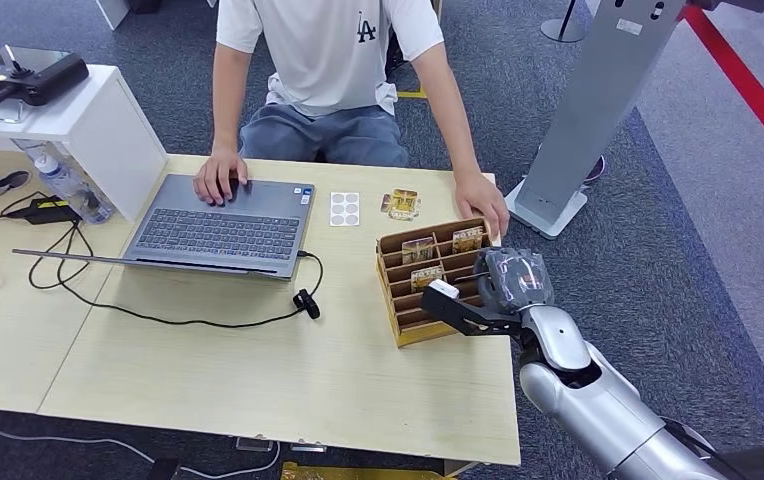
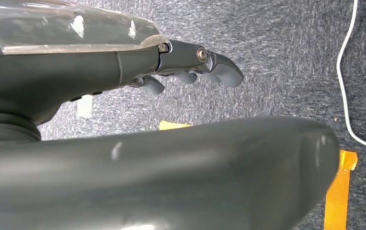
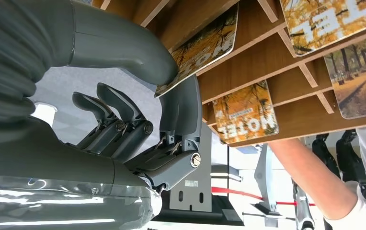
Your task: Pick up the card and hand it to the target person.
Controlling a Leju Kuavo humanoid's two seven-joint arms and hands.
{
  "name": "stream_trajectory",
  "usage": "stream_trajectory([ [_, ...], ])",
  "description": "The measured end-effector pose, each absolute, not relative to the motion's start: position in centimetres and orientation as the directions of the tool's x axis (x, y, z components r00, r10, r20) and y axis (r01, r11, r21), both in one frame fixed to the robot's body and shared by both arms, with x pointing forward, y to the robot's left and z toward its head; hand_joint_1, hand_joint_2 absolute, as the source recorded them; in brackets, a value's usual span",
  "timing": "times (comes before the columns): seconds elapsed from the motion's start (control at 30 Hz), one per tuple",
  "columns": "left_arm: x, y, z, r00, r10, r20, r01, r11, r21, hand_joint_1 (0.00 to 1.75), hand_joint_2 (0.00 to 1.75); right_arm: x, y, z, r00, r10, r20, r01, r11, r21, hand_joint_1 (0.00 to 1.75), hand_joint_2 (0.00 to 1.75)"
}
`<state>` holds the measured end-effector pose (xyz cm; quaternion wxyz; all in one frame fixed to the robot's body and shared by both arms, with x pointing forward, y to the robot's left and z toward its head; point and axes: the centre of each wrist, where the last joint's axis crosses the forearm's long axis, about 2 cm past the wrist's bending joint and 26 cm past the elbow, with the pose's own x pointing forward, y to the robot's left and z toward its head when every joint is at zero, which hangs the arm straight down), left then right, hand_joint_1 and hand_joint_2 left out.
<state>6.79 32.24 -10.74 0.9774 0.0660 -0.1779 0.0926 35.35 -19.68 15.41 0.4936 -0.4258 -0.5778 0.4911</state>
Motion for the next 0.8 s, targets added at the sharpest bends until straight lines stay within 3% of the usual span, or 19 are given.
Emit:
stream_trajectory([
  [0.07, 6.8, 32.2, -10.7, 0.92, 0.158, 0.36, -0.205, 0.974, 0.096, 0.0, 0.0, 35.3, -19.6, 15.5, -0.152, 0.976, 0.154, 0.009, 0.157, -0.987, 1.75, 1.75],
  [0.2, 6.8, 32.2, -10.7, 0.918, 0.157, 0.365, -0.203, 0.975, 0.091, 0.0, 1.75, 35.3, -19.5, 15.7, -0.157, 0.974, 0.163, 0.011, 0.167, -0.986, 1.75, 1.75],
  [0.57, 6.6, 32.4, -10.8, 0.912, 0.155, 0.379, -0.203, 0.975, 0.089, 0.0, 1.75, 35.2, -19.5, 16.4, -0.159, 0.969, 0.19, 0.031, 0.197, -0.98, 1.75, 1.75],
  [0.8, 6.3, 32.5, -10.8, 0.914, 0.164, 0.37, -0.215, 0.972, 0.1, 0.0, 1.75, 35.4, -19.7, 20.8, -0.192, 0.957, 0.217, 0.216, 0.257, -0.942, 1.75, 1.75],
])
